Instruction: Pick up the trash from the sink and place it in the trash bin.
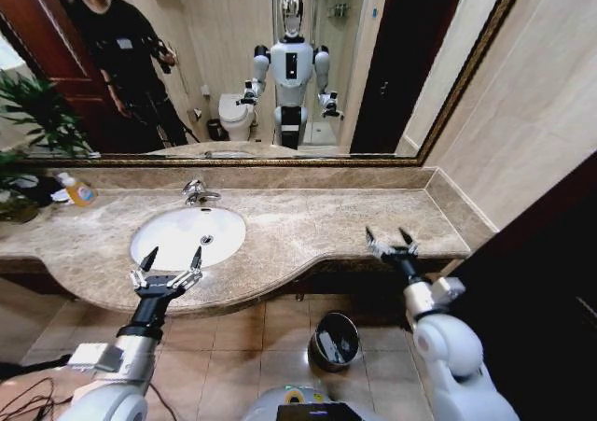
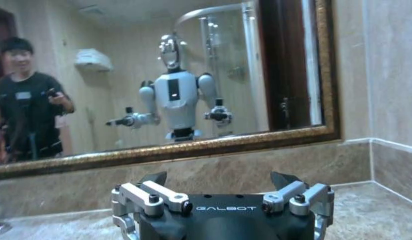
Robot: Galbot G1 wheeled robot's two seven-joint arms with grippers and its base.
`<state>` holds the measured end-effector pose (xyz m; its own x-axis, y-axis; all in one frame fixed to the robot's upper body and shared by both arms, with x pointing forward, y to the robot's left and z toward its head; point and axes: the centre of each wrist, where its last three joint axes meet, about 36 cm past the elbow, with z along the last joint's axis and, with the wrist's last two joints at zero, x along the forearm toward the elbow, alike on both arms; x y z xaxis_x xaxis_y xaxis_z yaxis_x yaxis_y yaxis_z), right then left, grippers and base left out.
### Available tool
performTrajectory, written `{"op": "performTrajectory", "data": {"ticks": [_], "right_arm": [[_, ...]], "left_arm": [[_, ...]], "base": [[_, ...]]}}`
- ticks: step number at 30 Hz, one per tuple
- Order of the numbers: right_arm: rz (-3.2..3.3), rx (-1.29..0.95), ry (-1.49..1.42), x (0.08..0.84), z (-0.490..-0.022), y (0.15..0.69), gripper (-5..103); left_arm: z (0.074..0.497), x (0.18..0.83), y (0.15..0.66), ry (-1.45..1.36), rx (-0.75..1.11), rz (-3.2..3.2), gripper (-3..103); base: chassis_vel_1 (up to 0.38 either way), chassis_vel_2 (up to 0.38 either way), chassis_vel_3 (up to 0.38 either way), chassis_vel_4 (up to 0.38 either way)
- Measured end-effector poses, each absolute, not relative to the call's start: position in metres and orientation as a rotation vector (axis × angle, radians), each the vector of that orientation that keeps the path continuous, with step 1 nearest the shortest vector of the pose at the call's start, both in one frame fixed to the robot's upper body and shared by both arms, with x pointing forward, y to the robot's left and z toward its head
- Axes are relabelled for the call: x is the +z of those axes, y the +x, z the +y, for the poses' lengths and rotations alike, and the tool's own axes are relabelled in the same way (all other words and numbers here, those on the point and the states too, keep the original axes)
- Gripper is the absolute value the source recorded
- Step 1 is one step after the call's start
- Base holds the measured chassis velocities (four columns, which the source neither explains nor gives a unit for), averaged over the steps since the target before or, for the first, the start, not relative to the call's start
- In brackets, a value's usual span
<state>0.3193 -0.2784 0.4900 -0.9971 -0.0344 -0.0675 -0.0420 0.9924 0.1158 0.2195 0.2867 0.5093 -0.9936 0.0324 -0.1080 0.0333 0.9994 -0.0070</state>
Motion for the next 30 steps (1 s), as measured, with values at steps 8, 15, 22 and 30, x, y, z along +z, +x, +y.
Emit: {"op": "performTrajectory", "data": {"ticks": [8,15,22,30], "right_arm": [[3.095,0.041,-0.072,0.469,-0.287,0.338,100],[3.097,-0.003,-0.030,0.460,-0.286,0.345,100],[3.119,-0.002,-0.055,0.448,-0.289,0.348,100],[3.119,-0.003,-0.055,0.448,-0.289,0.348,100]], "left_arm": [[0.287,0.509,0.219,0.050,-0.013,3.033,100],[0.287,0.509,0.219,0.050,-0.013,3.033,100],[0.287,0.509,0.219,0.050,-0.013,3.033,100],[0.287,0.509,0.219,0.050,-0.013,3.033,100]], "base": [[0.000,0.000,0.000,0.000],[0.000,0.000,0.000,0.000],[0.000,0.000,0.000,0.000],[0.000,0.000,0.000,0.000]]}}
